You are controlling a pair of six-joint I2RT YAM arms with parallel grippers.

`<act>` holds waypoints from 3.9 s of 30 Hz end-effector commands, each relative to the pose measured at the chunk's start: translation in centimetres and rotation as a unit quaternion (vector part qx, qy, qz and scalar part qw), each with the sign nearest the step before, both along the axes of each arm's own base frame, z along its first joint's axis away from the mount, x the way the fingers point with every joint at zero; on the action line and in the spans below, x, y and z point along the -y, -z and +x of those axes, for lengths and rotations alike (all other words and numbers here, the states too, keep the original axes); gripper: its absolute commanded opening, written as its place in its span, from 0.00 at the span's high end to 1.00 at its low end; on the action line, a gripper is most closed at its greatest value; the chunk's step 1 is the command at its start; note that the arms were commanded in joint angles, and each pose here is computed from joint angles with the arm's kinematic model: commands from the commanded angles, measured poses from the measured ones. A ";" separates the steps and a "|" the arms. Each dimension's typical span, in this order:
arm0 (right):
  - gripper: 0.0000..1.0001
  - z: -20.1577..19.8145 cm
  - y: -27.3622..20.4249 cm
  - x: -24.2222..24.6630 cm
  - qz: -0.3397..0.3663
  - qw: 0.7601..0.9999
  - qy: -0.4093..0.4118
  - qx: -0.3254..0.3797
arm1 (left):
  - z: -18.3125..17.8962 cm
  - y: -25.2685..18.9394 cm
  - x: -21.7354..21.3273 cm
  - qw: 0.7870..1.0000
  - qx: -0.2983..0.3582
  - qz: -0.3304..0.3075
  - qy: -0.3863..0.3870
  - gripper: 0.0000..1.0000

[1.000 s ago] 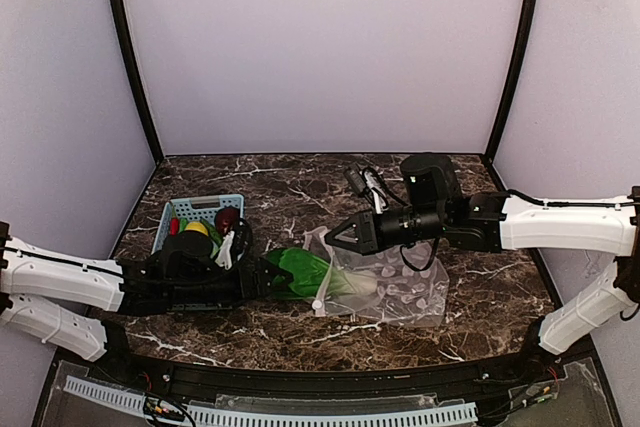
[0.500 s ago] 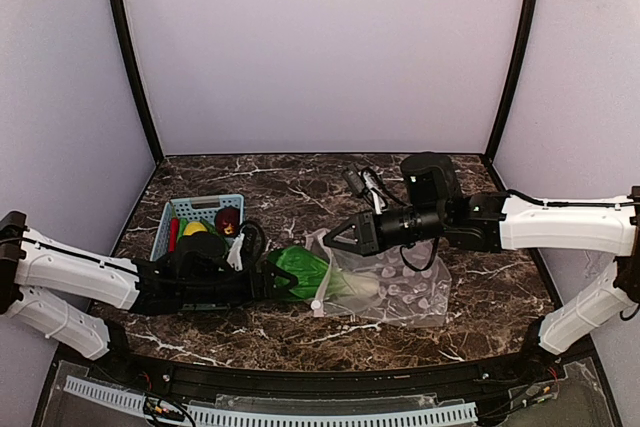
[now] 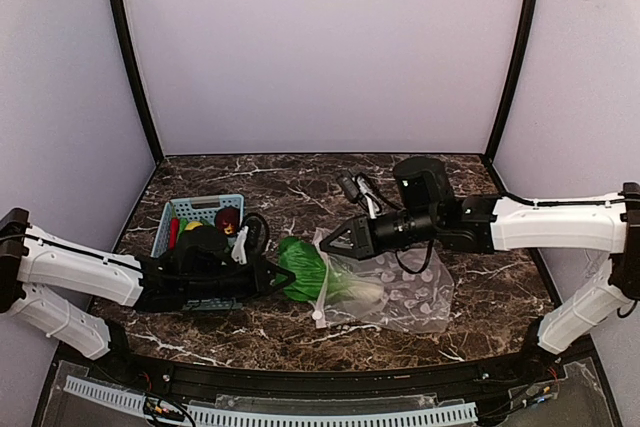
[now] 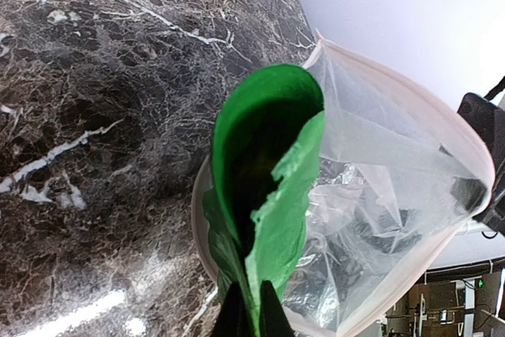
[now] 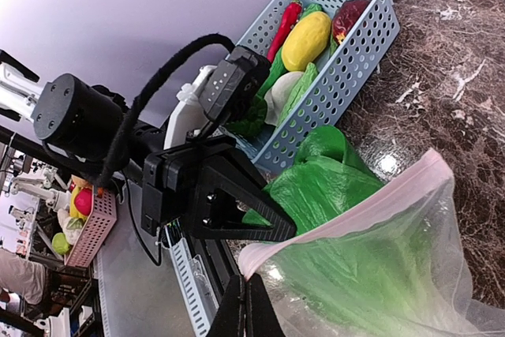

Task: Place the food in the zip-top bag and seal the zipper
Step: Adjust the fake vegetable in the zipper food storage bag, then adjust the zipper food storage bag at the center of the board.

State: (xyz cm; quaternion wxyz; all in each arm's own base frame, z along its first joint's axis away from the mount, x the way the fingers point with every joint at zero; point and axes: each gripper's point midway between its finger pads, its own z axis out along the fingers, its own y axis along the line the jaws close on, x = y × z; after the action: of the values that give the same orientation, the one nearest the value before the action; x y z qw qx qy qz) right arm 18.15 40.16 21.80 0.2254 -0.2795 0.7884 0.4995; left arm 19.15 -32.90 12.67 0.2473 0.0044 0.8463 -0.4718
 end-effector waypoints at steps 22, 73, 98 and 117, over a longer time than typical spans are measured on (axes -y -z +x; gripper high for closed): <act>1.00 1.9 -6.9 -0.3 0.095 0.992 0.055 0.065 | 0.7 -8.6 5.4 0.987 0.080 -0.116 0.079 0.99; 1.00 2.0 -4.2 1.5 0.067 0.993 0.073 0.056 | -0.6 -2.4 0.3 0.997 0.015 0.055 0.049 0.32; 1.00 2.6 -4.0 2.0 0.057 0.992 0.094 0.062 | -1.9 -0.3 3.6 0.995 -0.039 0.018 0.087 0.54; 1.00 2.9 -3.6 2.1 0.047 0.992 0.103 0.062 | -2.3 -1.0 4.3 0.995 -0.040 -0.003 0.089 0.45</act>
State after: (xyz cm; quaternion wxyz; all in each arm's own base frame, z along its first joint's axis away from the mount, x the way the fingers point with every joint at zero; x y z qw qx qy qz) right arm 20.61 38.14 23.99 0.3164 -0.2187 0.7829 0.4891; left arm 17.48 -36.76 13.51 0.1772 0.0540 0.8566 -0.4816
